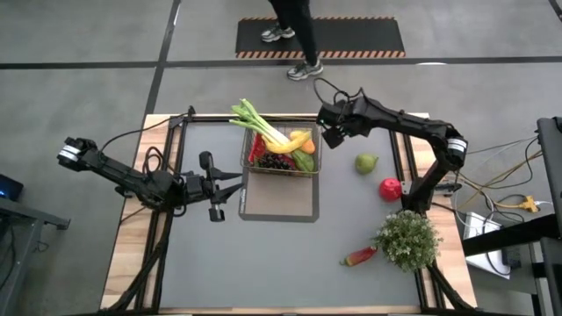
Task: Build produce basket
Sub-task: Put the pear into the wire basket
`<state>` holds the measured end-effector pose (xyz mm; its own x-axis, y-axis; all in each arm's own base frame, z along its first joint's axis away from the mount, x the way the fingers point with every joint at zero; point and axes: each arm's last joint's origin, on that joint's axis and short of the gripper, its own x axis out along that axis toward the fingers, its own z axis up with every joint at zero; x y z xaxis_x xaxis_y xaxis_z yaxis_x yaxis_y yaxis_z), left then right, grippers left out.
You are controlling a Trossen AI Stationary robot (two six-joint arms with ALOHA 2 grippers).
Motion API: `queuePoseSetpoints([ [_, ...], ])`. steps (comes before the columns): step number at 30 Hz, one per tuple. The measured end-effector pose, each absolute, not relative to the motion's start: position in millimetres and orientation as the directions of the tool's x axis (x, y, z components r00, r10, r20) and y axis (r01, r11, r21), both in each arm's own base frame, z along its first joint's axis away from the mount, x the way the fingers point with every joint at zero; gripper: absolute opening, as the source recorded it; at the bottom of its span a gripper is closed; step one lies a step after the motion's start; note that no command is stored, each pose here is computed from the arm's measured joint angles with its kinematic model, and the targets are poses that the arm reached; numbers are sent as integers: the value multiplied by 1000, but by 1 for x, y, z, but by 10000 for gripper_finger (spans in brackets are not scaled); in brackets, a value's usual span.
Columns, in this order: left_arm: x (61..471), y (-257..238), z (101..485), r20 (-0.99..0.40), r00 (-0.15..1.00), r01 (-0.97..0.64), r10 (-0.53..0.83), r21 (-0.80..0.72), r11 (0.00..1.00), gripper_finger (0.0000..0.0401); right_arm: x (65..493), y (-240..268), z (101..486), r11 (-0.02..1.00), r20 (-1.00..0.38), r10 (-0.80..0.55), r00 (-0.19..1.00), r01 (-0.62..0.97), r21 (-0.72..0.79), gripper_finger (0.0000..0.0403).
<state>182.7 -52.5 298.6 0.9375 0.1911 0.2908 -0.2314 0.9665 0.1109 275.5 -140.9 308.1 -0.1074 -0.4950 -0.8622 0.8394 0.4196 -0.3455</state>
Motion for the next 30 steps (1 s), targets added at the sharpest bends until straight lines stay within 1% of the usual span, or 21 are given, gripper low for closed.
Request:
queuePoseSetpoints([
  [1,183,-52,298,289,938,-231,191,112,966,98,273,-140,304,385,-855,-501,-135,850,-360,345],
  [5,183,-53,298,285,939,-231,190,115,966,98,264,-136,286,309,-856,-478,-195,875,-372,358],
  [7,183,-53,298,285,939,-231,191,115,966,98,258,-134,276,235,-853,-471,-226,900,-368,358],
  [9,183,-53,298,285,939,-231,190,115,966,98,250,-131,268,122,-831,-491,-262,923,-364,357],
  [11,183,-53,298,286,939,-231,191,116,966,98,243,-126,260,39,-806,-511,-298,929,-368,356],
  [15,183,-52,298,288,938,-240,191,146,960,98,228,-119,244,-53,-809,-490,-324,938,-343,349],
  [23,179,-51,304,329,923,-267,197,183,946,98,211,-110,221,-132,-828,-496,-261,965,-226,337],
  [27,176,-50,307,347,916,-273,200,177,946,98,205,-107,208,-161,-834,-480,-274,961,-224,336],
  [30,174,-49,309,357,912,-281,202,187,941,98,204,-104,198,-162,-845,-461,-270,962,-219,336],
])
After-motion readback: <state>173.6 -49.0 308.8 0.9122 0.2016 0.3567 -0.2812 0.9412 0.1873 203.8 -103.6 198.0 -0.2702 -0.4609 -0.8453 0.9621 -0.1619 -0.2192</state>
